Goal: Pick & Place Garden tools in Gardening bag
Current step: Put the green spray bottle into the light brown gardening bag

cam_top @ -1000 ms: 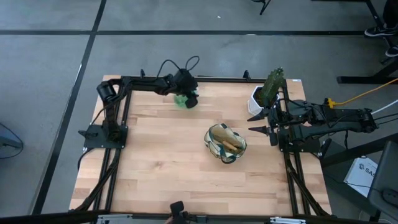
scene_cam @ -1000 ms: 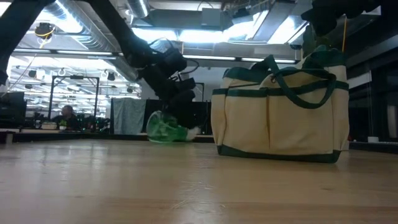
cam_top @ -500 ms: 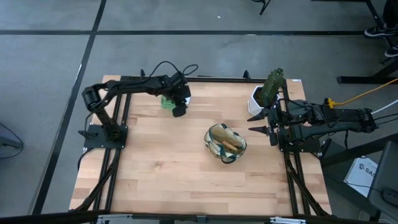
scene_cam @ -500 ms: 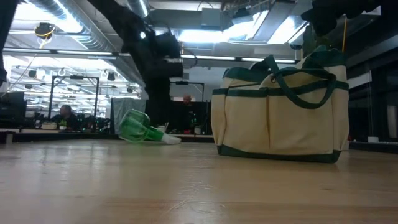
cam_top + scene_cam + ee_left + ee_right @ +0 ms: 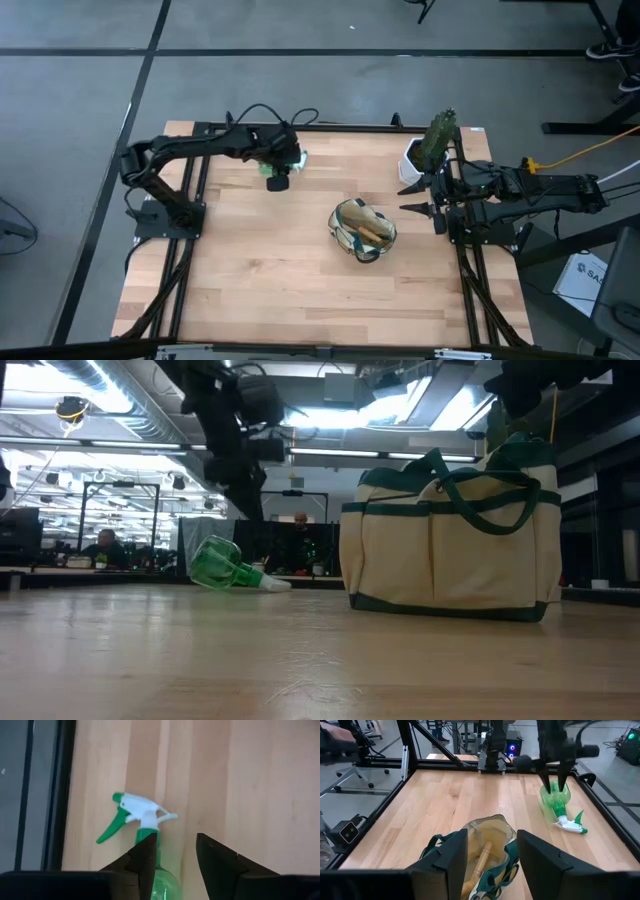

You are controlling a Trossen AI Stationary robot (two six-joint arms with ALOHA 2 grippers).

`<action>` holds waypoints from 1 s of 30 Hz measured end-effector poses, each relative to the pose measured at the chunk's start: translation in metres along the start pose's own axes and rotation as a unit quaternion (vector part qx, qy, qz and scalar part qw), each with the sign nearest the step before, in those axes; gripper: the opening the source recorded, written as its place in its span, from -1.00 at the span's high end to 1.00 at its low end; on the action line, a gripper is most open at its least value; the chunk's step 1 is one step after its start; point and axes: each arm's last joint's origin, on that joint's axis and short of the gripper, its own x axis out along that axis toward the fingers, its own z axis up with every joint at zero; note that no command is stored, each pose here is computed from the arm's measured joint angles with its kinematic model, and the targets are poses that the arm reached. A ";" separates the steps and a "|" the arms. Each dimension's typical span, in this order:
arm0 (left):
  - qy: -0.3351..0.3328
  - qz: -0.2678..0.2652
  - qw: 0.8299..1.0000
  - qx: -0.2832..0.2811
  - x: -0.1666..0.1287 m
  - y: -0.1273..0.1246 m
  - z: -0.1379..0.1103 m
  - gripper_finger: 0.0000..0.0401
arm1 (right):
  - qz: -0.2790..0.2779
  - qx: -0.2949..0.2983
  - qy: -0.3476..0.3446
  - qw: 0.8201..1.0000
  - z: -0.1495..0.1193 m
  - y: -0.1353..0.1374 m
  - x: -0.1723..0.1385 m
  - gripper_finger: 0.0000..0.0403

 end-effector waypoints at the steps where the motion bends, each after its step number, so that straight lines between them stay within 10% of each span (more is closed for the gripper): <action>1: 0.009 0.003 1.000 -0.001 0.004 0.000 0.000 0.33 | 0.000 0.000 0.000 1.000 0.000 0.000 0.000 0.15; 18: 0.111 0.038 0.993 -0.008 0.063 0.011 -0.015 -0.18 | 0.000 0.000 0.000 1.000 0.000 0.000 0.000 0.15; 30: 0.176 0.012 0.984 0.010 0.105 0.005 -0.028 -0.16 | 0.000 0.000 0.000 1.000 0.000 0.000 0.000 0.15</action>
